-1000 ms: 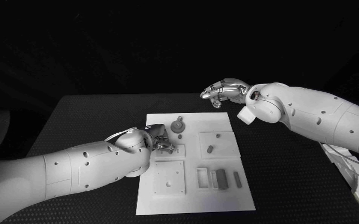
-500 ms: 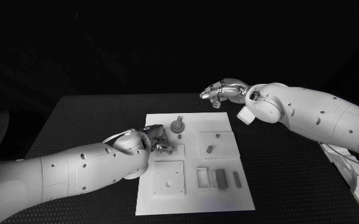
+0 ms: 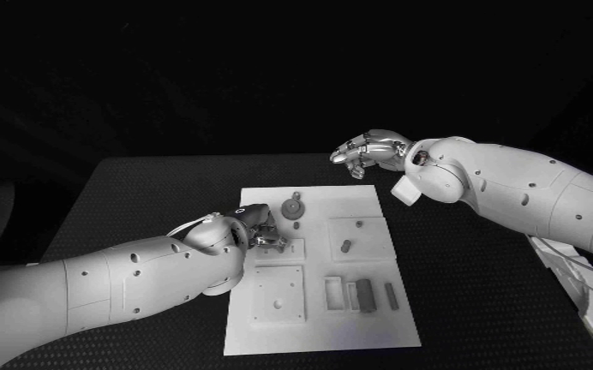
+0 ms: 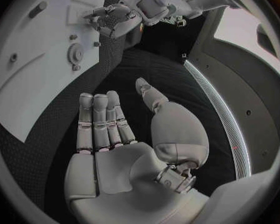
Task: Assemble the parts on the task board
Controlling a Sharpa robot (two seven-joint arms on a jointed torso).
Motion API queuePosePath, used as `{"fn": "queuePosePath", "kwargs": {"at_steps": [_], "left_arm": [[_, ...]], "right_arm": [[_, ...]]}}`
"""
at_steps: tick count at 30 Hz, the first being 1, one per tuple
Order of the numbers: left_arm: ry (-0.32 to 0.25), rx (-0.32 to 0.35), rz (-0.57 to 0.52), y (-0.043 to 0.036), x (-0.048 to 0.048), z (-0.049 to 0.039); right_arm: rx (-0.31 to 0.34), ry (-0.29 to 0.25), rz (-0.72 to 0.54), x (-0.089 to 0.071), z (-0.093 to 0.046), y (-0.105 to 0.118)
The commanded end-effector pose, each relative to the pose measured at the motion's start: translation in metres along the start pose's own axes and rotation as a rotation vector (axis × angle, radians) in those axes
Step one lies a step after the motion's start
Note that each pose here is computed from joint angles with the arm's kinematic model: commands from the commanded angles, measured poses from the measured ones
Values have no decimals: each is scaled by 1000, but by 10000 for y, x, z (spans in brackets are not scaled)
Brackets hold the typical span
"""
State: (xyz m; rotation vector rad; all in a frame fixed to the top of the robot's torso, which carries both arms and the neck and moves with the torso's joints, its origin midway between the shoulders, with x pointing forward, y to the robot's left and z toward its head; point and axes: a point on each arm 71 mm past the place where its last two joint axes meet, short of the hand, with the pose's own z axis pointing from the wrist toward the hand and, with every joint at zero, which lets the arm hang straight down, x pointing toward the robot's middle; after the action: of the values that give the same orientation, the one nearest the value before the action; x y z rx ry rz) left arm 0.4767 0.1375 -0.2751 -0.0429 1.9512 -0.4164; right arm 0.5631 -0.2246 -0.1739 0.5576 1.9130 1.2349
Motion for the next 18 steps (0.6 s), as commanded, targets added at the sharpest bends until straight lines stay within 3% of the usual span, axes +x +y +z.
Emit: {"fn": "queuePosePath", "kwargs": {"at_steps": [1, 8, 18], "left_arm": [[-30, 18, -21, -15, -21, 0], [-35, 19, -29, -25, -72, 2], [-20, 12, -15, -26, -60, 27]], "right_arm": [[-8, 16, -2, 15, 0, 3], [-6, 15, -1, 11, -3, -4], [-6, 15, -1, 13, -6, -3]]}}
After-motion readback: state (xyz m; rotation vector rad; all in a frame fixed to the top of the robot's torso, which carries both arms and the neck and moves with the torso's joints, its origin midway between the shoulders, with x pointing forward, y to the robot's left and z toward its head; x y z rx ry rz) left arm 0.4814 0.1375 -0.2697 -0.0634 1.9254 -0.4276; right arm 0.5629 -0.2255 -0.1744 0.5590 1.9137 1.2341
